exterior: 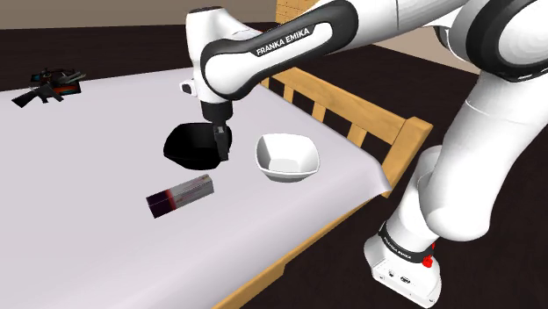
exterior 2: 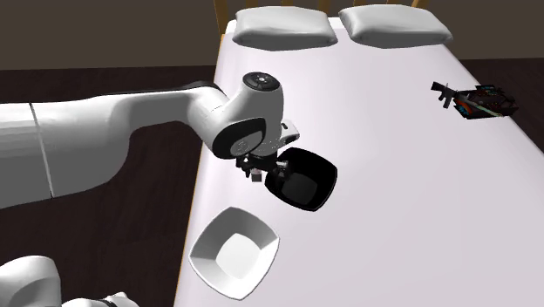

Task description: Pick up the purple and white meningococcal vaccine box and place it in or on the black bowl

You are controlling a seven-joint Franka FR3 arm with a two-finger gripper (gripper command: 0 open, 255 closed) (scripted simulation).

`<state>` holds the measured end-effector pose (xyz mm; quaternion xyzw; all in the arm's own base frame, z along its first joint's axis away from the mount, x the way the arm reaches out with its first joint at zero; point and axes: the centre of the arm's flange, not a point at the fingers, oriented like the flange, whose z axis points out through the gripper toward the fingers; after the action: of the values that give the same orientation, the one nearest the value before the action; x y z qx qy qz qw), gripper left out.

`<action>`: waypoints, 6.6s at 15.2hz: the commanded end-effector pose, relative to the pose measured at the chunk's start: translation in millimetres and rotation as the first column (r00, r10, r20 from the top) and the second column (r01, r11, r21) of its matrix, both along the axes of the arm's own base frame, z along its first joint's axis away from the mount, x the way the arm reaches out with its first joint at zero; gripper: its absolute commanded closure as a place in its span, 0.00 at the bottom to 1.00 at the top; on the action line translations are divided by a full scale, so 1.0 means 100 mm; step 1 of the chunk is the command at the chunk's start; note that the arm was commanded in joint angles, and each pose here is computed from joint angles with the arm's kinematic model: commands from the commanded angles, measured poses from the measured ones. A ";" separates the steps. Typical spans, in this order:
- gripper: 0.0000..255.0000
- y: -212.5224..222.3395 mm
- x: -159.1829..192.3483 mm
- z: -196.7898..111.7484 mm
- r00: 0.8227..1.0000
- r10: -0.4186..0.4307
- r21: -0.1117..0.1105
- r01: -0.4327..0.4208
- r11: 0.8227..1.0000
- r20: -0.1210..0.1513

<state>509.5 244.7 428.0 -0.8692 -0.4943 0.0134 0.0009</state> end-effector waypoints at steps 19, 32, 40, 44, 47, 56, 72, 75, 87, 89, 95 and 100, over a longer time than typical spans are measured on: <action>0.00 1.22 -0.01 -0.92 0.933 0.361 0.032 -0.361 0.932 0.009; 1.00 1.22 -0.01 -0.91 0.933 0.361 0.032 -0.361 0.932 0.009; 1.00 1.22 -0.01 -0.65 0.933 0.361 0.032 -0.361 0.932 0.009; 1.00 1.22 -0.01 -0.44 0.933 0.361 0.032 -0.361 0.932 0.009; 1.00 1.22 -0.01 -0.28 0.933 0.361 0.032 -0.361 0.932 0.009; 1.00 1.22 -0.01 0.19 0.933 0.361 0.032 -0.361 0.932 0.009; 1.00 0.51 0.58 0.65 0.933 0.361 0.032 -0.361 0.932 0.009; 1.00 0.21 0.84 0.65 0.933 0.361 0.032 -0.361 0.932 0.009; 1.00 -0.19 1.18 0.22 0.933 0.361 0.032 -0.361 0.932 0.009; 1.00 -0.19 1.18 0.12 0.933 0.361 0.032 -0.361 0.932 0.009; 1.00 -0.19 1.18 -0.04 0.933 0.361 0.032 -0.361 0.932 0.009; 1.00 -0.19 1.18 -0.04 0.933 0.361 0.032 -0.361 0.932 0.009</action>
<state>627.6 225.5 423.9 -0.7635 -0.6456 0.0039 0.0120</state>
